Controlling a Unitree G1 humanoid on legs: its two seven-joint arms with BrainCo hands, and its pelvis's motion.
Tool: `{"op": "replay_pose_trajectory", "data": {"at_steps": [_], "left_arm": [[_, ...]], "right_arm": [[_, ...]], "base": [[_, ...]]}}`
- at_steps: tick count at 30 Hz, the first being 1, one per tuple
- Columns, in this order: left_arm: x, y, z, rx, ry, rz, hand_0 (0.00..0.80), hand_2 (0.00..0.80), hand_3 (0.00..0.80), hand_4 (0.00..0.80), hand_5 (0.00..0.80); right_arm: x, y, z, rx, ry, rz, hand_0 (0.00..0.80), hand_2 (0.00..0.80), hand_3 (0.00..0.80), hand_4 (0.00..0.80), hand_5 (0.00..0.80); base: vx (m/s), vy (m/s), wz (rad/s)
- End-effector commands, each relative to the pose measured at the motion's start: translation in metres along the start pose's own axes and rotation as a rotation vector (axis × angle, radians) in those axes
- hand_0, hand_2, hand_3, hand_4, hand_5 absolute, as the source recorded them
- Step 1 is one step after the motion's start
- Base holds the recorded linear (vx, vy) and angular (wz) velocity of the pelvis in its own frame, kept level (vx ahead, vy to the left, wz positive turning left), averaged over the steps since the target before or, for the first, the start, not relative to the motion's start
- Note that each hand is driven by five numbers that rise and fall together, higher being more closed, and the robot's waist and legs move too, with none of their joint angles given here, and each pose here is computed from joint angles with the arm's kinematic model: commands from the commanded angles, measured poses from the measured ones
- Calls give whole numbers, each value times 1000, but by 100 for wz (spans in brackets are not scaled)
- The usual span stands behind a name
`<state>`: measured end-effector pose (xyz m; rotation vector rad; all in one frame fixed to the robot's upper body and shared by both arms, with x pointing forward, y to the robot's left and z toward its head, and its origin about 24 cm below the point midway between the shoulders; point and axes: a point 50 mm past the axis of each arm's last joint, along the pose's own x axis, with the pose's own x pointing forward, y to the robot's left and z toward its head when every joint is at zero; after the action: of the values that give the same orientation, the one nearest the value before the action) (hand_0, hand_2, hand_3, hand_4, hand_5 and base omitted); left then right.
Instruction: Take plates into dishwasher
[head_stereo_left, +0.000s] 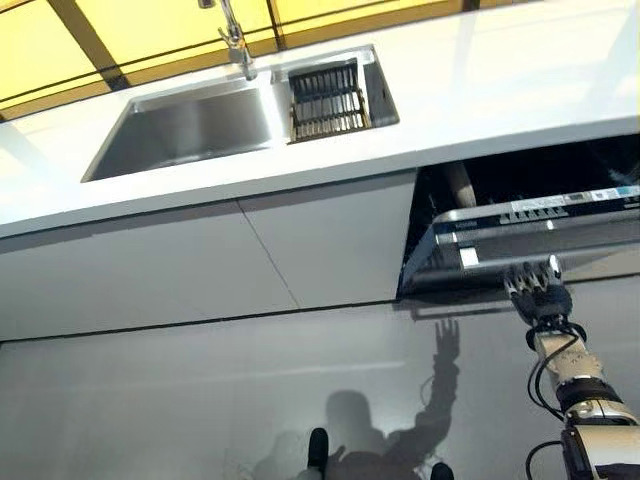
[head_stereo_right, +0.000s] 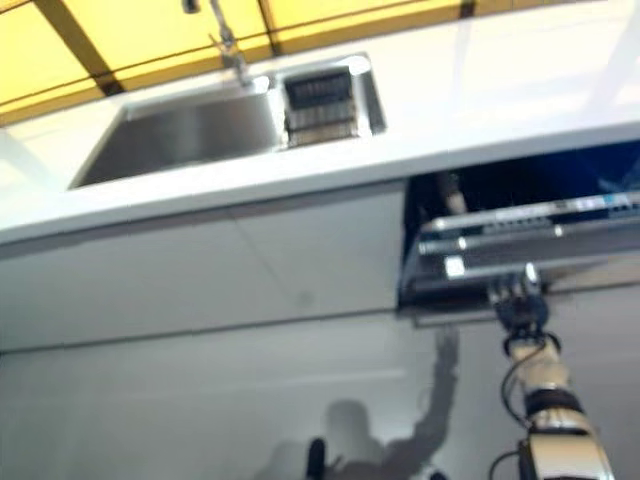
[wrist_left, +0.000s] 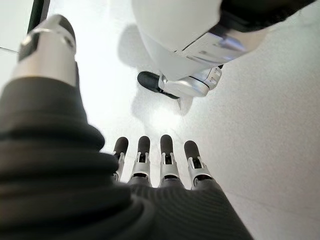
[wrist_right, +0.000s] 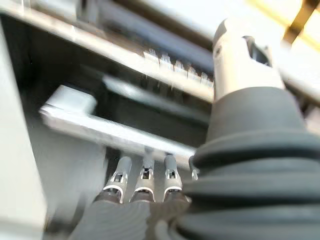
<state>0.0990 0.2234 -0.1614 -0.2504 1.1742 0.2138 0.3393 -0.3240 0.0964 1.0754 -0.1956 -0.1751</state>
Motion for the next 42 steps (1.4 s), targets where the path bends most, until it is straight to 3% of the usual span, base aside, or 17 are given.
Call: {"op": "replay_pose_trajectory", "data": {"at_steps": [1,7,13,15,19,22,35,42], "left_arm": [[-5,26,2,95,40,83,0,0,0,0,0],[-6,30,-4,106,49,92,0,0,0,0,0],[-5,30,2,94,40,97,0,0,0,0,0],[-4,28,8,84,27,96,0,0,0,0,0],[-4,28,7,72,32,107,0,0,0,0,0],[-4,26,4,64,53,129,0,0,0,0,0],[0,11,-2,104,95,138,0,0,0,0,0],[2,-2,-11,166,121,98,0,0,0,0,0]], "right_arm": [[27,70,6,-18,-26,242,0,0,0,0,0],[17,38,2,-34,17,150,0,0,0,0,0],[-14,-27,-25,-262,192,-82,0,0,0,0,0],[-40,-66,-37,-432,330,-206,0,0,0,0,0],[-79,-105,-59,-567,521,-291,0,0,0,0,0],[-125,-138,-83,-647,683,-361,0,0,0,0,0],[-226,-173,-155,-751,1034,-491,0,0,0,0,0],[-250,-177,-168,-805,1131,-520,0,0,0,0,0]], "base": [[82,0,14],[60,6,7],[27,8,0],[0,0,0],[32,37,-3],[60,39,-10],[38,35,-6],[34,24,0]]}}
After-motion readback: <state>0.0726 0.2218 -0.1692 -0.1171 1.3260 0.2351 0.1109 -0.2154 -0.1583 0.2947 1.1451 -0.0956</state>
